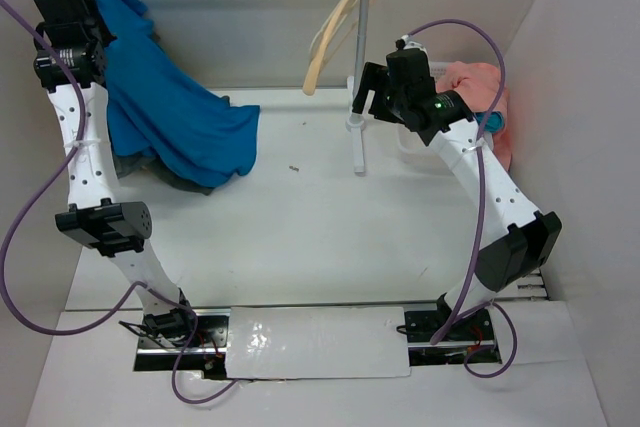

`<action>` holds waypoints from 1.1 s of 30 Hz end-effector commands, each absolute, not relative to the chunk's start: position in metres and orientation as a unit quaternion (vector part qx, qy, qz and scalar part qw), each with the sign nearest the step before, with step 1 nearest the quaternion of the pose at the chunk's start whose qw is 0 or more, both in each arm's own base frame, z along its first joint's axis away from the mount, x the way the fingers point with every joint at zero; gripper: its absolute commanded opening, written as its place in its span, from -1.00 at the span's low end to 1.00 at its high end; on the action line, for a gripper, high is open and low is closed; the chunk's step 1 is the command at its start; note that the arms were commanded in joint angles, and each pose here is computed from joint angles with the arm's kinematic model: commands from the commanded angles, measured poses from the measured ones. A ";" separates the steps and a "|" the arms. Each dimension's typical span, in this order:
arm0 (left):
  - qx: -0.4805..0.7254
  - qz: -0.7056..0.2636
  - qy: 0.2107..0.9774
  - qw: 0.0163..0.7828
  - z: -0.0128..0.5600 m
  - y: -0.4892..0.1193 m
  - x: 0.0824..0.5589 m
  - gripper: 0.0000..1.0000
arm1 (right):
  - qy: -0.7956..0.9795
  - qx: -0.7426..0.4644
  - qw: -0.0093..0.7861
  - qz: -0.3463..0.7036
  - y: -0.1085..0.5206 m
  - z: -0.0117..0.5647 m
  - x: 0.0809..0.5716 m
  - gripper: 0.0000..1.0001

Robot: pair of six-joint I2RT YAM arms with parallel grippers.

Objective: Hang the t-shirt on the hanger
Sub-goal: Hang the hanger with tshirt onto the clothesline

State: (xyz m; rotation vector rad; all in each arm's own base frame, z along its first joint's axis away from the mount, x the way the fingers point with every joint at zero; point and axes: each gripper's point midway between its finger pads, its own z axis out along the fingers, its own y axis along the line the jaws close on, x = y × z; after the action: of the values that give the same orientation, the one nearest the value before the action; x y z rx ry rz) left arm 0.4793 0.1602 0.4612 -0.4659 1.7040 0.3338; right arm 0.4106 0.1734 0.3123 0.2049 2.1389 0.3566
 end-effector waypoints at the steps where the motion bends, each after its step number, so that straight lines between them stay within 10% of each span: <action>1: -0.189 0.140 0.724 0.648 0.481 0.162 0.481 -1.00 | 0.863 0.089 0.472 0.154 0.173 0.326 0.413 0.77; 33: -0.208 0.156 0.735 0.626 0.455 0.192 0.486 -1.00 | 0.866 0.088 0.465 0.162 0.177 0.318 0.413 0.77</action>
State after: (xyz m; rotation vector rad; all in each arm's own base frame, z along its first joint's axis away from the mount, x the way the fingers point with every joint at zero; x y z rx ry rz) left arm 0.5042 0.1752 0.4388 -0.4490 1.7258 0.3047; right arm 0.4094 0.1771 0.3123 0.2084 2.1438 0.3837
